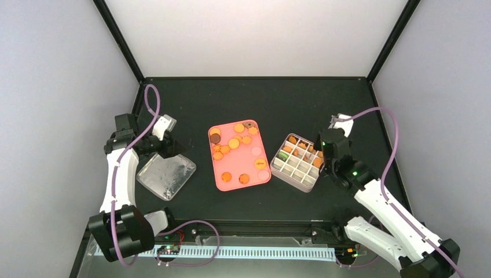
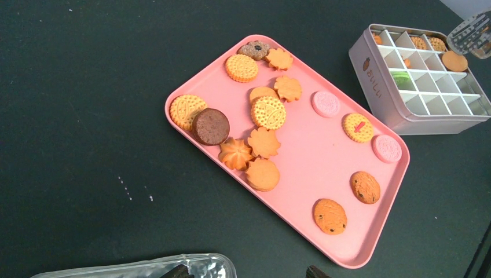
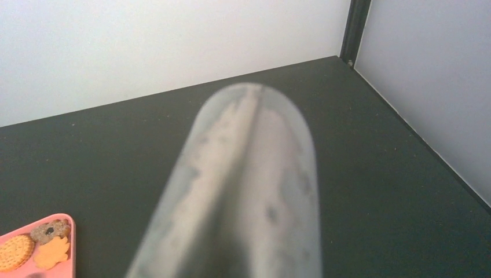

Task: Pack the cookies
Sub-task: Place the fake cookies in the empty pocket of the box, then adjust the fake cookies in the empty pocket of the box, then adjust the fake cookies on the plate, then pick up the fake cookies from the plate.

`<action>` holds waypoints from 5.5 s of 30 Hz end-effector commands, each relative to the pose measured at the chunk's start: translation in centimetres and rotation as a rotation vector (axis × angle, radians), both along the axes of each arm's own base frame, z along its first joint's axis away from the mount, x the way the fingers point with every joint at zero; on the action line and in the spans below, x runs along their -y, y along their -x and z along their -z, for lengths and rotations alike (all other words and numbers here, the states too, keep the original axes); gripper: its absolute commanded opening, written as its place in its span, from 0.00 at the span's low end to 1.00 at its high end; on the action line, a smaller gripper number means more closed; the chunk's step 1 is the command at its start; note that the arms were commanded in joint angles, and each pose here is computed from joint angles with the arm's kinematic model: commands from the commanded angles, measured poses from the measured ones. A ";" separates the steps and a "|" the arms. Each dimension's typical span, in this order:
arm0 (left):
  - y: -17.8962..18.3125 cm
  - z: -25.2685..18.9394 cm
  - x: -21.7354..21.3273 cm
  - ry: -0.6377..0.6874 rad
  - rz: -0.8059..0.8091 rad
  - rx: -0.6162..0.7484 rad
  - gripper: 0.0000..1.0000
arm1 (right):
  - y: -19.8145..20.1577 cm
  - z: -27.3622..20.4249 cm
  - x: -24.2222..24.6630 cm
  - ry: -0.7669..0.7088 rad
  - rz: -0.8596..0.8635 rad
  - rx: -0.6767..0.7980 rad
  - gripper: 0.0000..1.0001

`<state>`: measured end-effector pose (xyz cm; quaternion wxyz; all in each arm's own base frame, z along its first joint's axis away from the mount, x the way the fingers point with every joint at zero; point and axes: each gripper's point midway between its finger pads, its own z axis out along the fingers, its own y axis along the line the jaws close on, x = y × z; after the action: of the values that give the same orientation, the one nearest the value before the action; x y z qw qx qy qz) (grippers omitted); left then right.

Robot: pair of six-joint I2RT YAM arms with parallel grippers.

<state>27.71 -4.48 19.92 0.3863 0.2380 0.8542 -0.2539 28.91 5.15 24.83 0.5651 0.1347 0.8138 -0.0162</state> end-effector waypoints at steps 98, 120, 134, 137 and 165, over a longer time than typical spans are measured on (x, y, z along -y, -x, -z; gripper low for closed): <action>0.0 -0.1 -0.4 -0.008 -0.007 -0.007 0.53 | 6.1 6.2 -31.4 0.076 -0.825 -0.107 0.37; 0.0 0.1 -0.4 -0.010 -0.008 -0.014 0.53 | 4.9 3.1 -29.4 0.046 -0.770 -0.046 0.17; 0.1 -0.2 -0.3 -0.012 -0.004 -0.007 0.53 | 2.8 2.7 -27.8 -0.001 -0.728 -0.036 0.28; 0.1 -0.3 -0.4 -0.019 -0.003 0.000 0.53 | 2.3 3.4 -27.8 -0.005 -0.725 -0.049 0.34; 0.1 0.3 -0.4 -0.014 -0.005 -0.017 0.53 | 2.9 8.7 -29.3 -0.027 -0.790 -0.177 0.35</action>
<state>27.51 -4.36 19.37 0.3743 0.2335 0.8609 -0.2534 26.39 33.95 16.91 0.4663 -0.1832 0.8449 0.1872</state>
